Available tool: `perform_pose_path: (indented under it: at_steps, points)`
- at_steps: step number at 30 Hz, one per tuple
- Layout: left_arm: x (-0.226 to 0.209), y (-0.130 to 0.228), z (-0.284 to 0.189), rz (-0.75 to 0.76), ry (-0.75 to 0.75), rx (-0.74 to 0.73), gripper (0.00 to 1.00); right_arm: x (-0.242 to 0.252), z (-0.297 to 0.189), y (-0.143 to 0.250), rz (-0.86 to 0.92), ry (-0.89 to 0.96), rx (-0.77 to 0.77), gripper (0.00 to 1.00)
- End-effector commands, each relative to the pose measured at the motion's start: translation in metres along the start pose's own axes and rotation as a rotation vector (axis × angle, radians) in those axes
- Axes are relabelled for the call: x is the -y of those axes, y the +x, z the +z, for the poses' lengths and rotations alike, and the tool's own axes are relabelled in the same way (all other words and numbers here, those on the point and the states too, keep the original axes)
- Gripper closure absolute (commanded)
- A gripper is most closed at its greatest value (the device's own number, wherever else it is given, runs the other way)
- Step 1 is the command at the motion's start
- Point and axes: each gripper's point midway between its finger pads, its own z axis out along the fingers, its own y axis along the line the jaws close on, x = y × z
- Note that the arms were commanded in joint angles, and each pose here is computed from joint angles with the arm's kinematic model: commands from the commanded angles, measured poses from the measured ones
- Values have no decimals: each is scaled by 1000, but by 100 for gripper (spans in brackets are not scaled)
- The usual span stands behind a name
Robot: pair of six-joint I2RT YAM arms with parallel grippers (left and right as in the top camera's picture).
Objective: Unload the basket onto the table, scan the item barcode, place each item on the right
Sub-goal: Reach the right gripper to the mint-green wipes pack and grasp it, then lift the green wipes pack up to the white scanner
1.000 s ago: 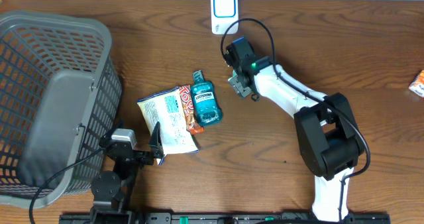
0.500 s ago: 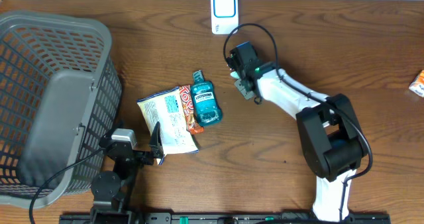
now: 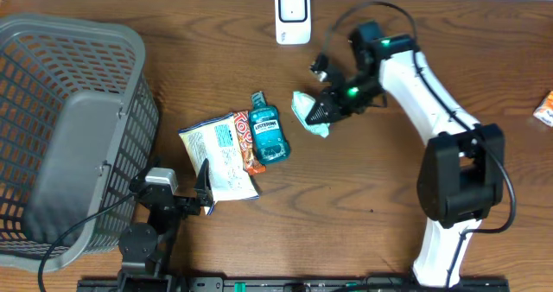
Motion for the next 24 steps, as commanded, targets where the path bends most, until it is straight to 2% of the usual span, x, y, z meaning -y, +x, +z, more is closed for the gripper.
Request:
perform_pose_path:
  at_steps: [1, 4, 7, 11, 14, 24]
  points:
    - [-3, 15, 2, -9, -11, -37, 2, -65, -25, -12, -140, -372, 153, 99]
    - [-3, 15, 2, -9, -11, -37, 2, -83, -36, -13, -72, -489, 184, 99]
    - [-3, 15, 2, -9, -11, -37, 2, -106, -52, -15, 73, -645, 206, 99]
    - [-3, 15, 2, -9, -11, -37, 2, -114, -57, -9, 405, -701, 100, 98]
    - [-3, 15, 2, -9, -11, -37, 2, -117, -58, -5, 536, -709, 49, 99]
    - [-3, 15, 2, -9, -11, -37, 2, -113, -53, -1, 580, -674, 15, 99]
